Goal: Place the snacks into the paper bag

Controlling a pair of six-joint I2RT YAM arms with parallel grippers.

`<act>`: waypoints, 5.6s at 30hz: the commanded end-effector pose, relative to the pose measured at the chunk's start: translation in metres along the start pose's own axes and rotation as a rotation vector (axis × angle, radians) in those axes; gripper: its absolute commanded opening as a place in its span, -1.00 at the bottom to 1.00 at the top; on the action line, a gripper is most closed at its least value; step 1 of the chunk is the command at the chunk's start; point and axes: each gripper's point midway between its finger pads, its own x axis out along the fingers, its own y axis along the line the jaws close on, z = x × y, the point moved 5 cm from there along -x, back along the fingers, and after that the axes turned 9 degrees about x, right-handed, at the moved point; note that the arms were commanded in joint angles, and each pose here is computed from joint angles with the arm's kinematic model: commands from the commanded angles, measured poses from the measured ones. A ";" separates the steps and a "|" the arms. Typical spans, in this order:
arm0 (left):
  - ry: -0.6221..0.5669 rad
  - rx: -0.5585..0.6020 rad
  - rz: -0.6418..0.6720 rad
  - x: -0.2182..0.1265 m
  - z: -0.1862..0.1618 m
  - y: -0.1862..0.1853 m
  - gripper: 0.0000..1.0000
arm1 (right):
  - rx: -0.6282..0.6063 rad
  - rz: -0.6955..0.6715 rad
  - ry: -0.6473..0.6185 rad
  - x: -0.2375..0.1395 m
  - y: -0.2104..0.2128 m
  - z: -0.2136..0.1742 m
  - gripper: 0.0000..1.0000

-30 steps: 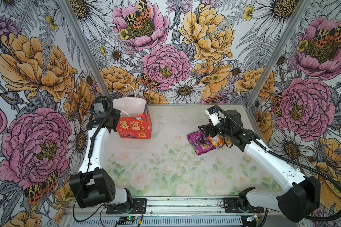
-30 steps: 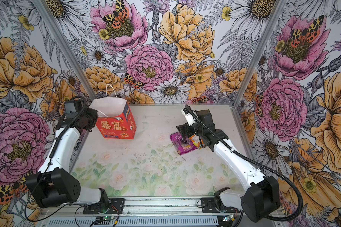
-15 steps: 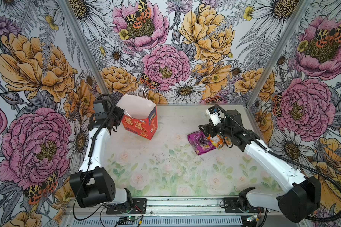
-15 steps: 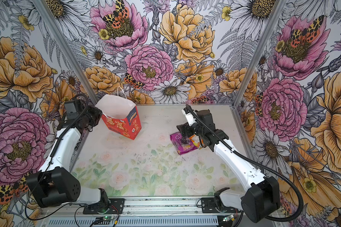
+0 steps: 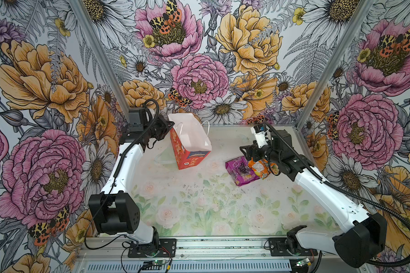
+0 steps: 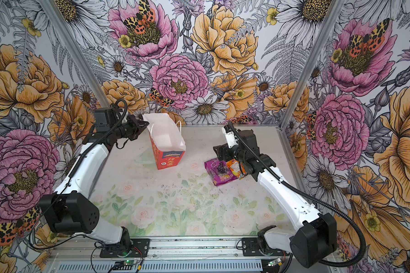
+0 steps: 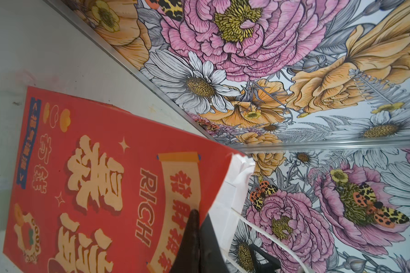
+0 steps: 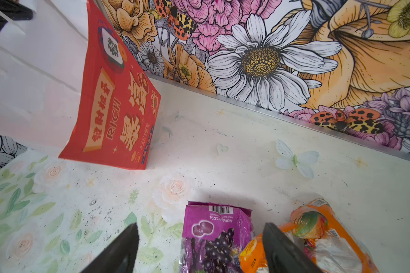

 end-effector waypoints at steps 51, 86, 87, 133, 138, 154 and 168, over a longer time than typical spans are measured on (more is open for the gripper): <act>-0.003 0.001 0.017 -0.034 -0.019 0.005 0.98 | 0.165 0.027 0.111 0.026 0.003 0.001 0.78; -0.015 -0.097 0.205 -0.030 -0.101 0.121 0.98 | 0.138 -0.381 0.551 0.102 -0.019 -0.116 0.99; -0.009 -0.099 0.201 -0.029 -0.101 0.122 0.98 | 0.132 -0.387 0.563 0.104 -0.019 -0.119 0.99; -0.007 -0.041 0.102 -0.025 -0.101 0.103 0.97 | 0.145 -0.211 0.637 0.114 0.011 -0.123 -0.98; -0.006 -0.044 0.081 -0.025 -0.100 0.100 0.98 | 0.164 -0.188 0.610 0.105 0.012 -0.113 -1.00; -0.010 -0.057 0.073 -0.025 -0.099 0.102 0.98 | 0.256 -0.023 0.537 0.080 0.016 -0.082 -1.00; -0.016 -0.061 0.059 -0.026 -0.096 0.102 0.98 | 0.335 0.084 0.433 0.047 0.012 -0.046 -1.00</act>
